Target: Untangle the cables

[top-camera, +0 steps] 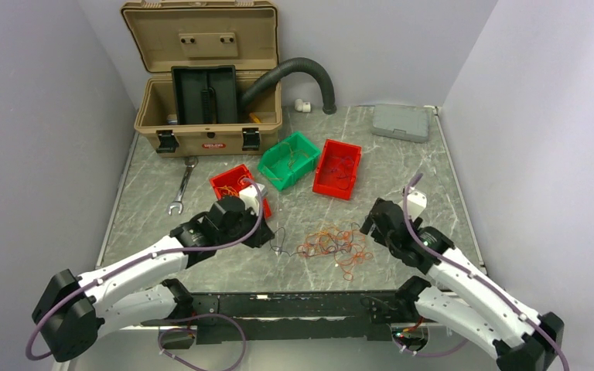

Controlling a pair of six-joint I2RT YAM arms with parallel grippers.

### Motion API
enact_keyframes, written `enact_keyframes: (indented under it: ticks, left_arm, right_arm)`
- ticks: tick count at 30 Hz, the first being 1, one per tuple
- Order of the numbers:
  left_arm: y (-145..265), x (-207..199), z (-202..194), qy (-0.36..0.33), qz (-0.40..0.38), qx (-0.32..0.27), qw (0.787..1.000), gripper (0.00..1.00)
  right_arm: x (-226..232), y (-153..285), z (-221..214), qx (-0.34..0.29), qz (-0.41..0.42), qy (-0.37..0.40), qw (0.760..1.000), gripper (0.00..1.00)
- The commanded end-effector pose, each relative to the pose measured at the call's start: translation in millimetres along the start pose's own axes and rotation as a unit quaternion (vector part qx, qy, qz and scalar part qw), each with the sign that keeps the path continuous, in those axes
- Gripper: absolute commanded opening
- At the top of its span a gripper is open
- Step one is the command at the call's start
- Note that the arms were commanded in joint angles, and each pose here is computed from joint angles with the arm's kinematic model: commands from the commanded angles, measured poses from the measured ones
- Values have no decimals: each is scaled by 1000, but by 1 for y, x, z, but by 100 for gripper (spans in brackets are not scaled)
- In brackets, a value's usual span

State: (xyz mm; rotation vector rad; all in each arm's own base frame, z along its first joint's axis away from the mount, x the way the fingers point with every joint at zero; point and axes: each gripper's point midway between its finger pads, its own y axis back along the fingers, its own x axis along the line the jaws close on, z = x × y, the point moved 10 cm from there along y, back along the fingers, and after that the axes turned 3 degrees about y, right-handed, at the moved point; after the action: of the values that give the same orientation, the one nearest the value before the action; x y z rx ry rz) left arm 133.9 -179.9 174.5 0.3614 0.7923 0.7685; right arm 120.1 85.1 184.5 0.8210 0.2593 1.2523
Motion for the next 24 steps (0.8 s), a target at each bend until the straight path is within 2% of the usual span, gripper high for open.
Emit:
enact_keyframes:
  ticks: [1, 6, 8, 11, 12, 15, 20, 22, 24]
  left_arm:
    - [-2, -13, 17, -37, -13, -17, 999, 8]
    - [-14, -24, 27, -71, -23, -8, 997, 31]
    - [-20, -29, 31, -80, -25, -7, 996, 46]
    - [-32, -35, 38, -92, -33, -1, 995, 75]
    - [-37, -37, 40, -95, -37, 2, 995, 80]
    - [-55, -43, 45, -102, -48, 18, 993, 86]
    - [-94, -54, 51, -101, -81, 60, 990, 86]
    - [-112, -55, 47, -96, -90, 86, 988, 86]
    - [-124, -58, 42, -94, -99, 106, 985, 86]
  right_arm:
    - [11, -10, 25, -19, -37, 24, 999, 78]
    - [10, -39, 35, 9, -23, 10, 1000, 76]
    - [12, -51, 36, 12, -12, -3, 1000, 75]
    - [16, -68, 32, 25, -13, 2, 1000, 74]
    - [19, -74, 30, 34, -13, 6, 999, 73]
    - [24, -93, 20, 67, -10, 19, 998, 71]
    - [19, -110, 10, 83, -48, 14, 995, 62]
    - [16, -112, 6, 83, -53, 9, 995, 53]
    - [13, -112, 5, 84, -57, 7, 995, 37]
